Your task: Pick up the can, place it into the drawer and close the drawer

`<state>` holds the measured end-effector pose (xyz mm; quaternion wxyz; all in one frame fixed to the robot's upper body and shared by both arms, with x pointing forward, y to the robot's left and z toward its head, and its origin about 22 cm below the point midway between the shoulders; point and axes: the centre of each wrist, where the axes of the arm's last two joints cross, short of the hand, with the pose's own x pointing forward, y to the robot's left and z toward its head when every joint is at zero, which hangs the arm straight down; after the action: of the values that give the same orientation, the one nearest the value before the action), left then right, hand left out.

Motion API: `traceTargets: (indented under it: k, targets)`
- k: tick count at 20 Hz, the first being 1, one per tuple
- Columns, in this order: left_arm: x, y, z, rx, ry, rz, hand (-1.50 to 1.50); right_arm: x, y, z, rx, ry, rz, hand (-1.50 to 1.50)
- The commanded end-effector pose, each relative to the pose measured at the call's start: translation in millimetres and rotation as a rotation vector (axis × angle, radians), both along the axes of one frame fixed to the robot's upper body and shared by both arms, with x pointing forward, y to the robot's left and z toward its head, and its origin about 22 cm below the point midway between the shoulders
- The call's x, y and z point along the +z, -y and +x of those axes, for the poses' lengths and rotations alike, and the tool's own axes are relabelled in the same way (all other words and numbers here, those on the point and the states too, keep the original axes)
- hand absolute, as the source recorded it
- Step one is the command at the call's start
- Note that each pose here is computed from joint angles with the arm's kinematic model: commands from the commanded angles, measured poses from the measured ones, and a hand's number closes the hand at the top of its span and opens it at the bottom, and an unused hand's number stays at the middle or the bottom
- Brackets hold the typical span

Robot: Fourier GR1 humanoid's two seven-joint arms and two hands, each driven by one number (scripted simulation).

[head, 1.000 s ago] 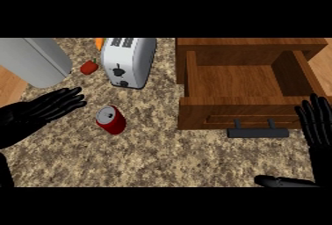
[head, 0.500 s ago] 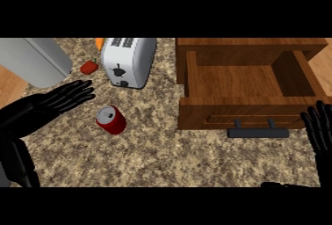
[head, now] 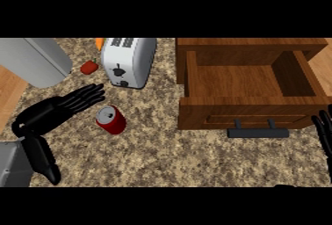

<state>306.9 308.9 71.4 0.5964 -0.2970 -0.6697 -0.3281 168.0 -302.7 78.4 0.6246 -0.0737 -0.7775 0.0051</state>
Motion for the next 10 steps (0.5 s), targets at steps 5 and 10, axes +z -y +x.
traceTargets:
  k: [5, 10]
  targets:
    - [-29.9, 1.7, 21.0, 0.031, -0.015, -0.006, -1.50, 1.9, -24.7, 2.0, 0.011, 0.007, 0.001, -1.50]
    - [-38.7, -12.9, 24.7, 0.061, 0.000, 0.032, -1.50, 1.7, 5.7, -1.0, -0.005, -0.014, -0.011, -1.50]
